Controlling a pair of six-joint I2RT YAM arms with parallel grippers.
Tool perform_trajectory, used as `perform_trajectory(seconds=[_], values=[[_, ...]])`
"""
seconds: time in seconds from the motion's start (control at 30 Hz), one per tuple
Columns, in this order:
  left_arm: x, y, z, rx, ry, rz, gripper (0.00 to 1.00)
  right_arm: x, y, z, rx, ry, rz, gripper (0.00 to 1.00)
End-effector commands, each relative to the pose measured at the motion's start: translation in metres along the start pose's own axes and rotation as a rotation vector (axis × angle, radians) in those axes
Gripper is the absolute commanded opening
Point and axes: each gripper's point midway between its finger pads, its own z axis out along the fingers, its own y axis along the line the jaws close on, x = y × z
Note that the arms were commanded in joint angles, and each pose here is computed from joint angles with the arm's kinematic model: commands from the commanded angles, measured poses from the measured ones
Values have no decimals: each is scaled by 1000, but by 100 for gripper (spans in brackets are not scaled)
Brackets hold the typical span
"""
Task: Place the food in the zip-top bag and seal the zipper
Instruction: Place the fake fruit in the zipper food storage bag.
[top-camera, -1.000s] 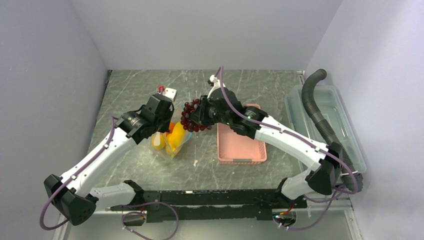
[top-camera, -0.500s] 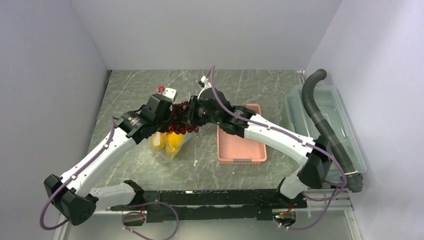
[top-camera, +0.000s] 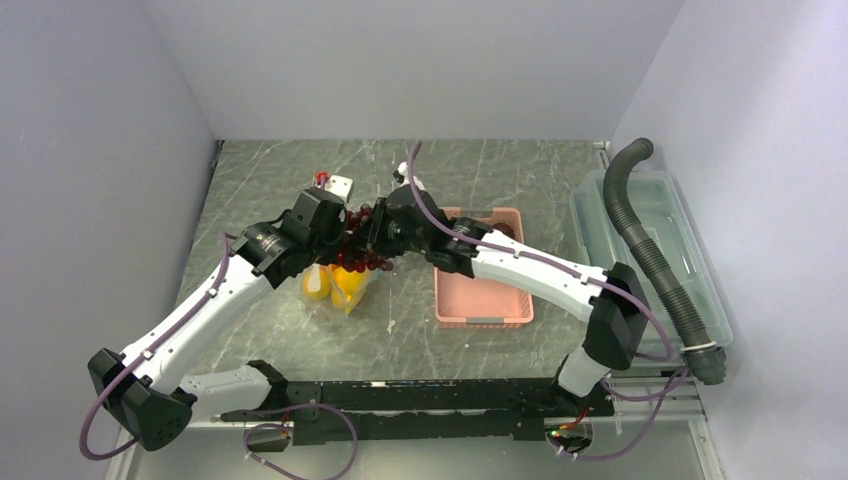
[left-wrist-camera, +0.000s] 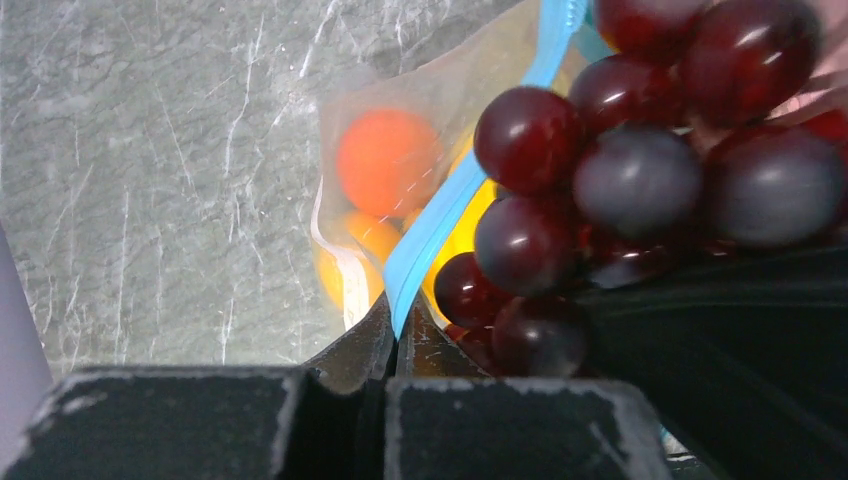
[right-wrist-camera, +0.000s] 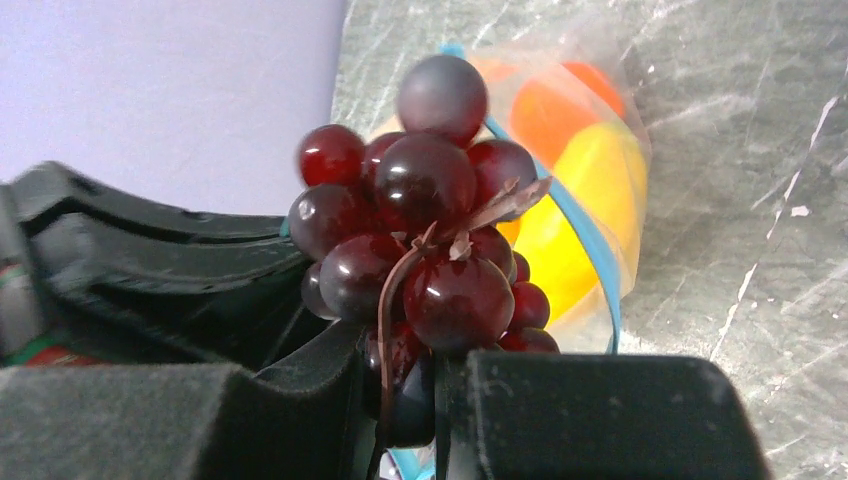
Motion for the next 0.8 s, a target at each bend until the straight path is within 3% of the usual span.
perform_trajectory(seconds=[0.0, 0.6, 0.77], values=[[-10, 2, -2, -6, -42, -11, 0, 5, 6, 16, -23, -23, 23, 0], [-10, 0, -2, 4, -41, -6, 0, 36, -2, 51, 75, 26, -51, 0], [-9, 0, -2, 5, -37, -5, 0, 34, 2, 57, 77, 29, -57, 22]])
